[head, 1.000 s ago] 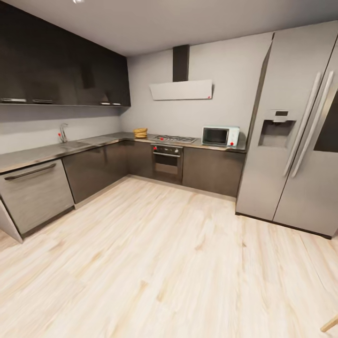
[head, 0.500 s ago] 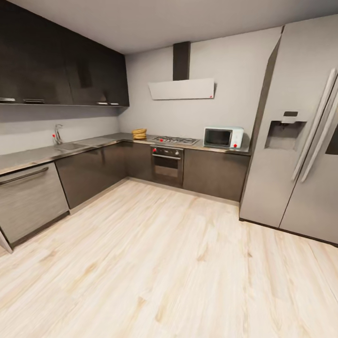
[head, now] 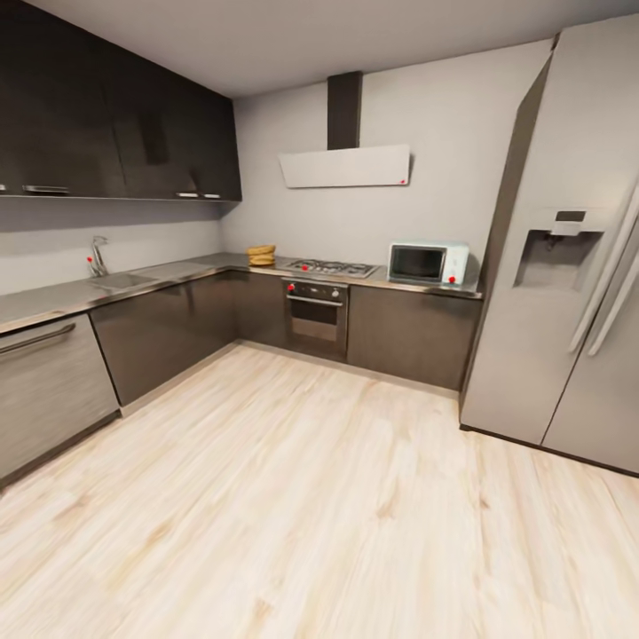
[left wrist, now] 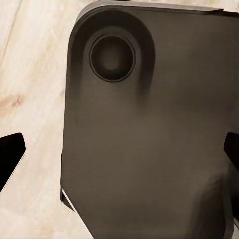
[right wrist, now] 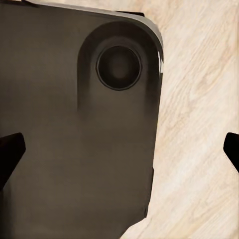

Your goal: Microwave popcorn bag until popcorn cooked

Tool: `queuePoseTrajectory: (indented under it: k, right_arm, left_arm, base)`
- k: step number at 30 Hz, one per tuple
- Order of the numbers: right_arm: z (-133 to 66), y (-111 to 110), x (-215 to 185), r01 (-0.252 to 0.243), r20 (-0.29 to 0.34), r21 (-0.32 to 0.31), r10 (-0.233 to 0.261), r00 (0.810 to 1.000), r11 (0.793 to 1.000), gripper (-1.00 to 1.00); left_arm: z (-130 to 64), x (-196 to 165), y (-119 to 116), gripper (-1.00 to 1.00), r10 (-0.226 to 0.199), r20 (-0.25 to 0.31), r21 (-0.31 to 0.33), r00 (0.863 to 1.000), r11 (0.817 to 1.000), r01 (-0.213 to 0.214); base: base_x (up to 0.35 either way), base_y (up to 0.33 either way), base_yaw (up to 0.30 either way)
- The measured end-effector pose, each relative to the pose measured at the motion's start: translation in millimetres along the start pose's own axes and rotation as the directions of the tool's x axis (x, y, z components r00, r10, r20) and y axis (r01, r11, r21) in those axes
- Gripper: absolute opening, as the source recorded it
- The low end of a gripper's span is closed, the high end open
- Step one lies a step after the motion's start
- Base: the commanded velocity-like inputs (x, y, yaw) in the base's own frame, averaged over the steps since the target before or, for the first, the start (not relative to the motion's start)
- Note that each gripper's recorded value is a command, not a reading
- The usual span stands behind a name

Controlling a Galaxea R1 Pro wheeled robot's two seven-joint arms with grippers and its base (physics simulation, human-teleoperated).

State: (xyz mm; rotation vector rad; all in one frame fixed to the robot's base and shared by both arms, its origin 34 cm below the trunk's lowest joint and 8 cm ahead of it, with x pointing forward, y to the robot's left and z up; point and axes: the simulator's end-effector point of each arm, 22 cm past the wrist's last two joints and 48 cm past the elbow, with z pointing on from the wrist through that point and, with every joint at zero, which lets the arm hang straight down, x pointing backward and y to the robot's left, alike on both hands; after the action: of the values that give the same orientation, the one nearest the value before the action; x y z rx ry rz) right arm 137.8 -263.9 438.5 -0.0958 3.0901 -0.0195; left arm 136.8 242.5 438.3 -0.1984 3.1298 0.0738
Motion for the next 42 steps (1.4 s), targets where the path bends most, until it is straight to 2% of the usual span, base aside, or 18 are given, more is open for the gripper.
queuePoseTrajectory:
  k: [42]
  right_arm:
    - [0.0,-1.5,-0.6,-0.009,0.003,0.003,0.009,1.000,1.000,1.00]
  left_arm:
    - [0.0,-1.0,0.4,1.00,0.001,0.004,0.000,1.000,1.000,-0.001]
  base:
    - [0.324,0.000,0.000]
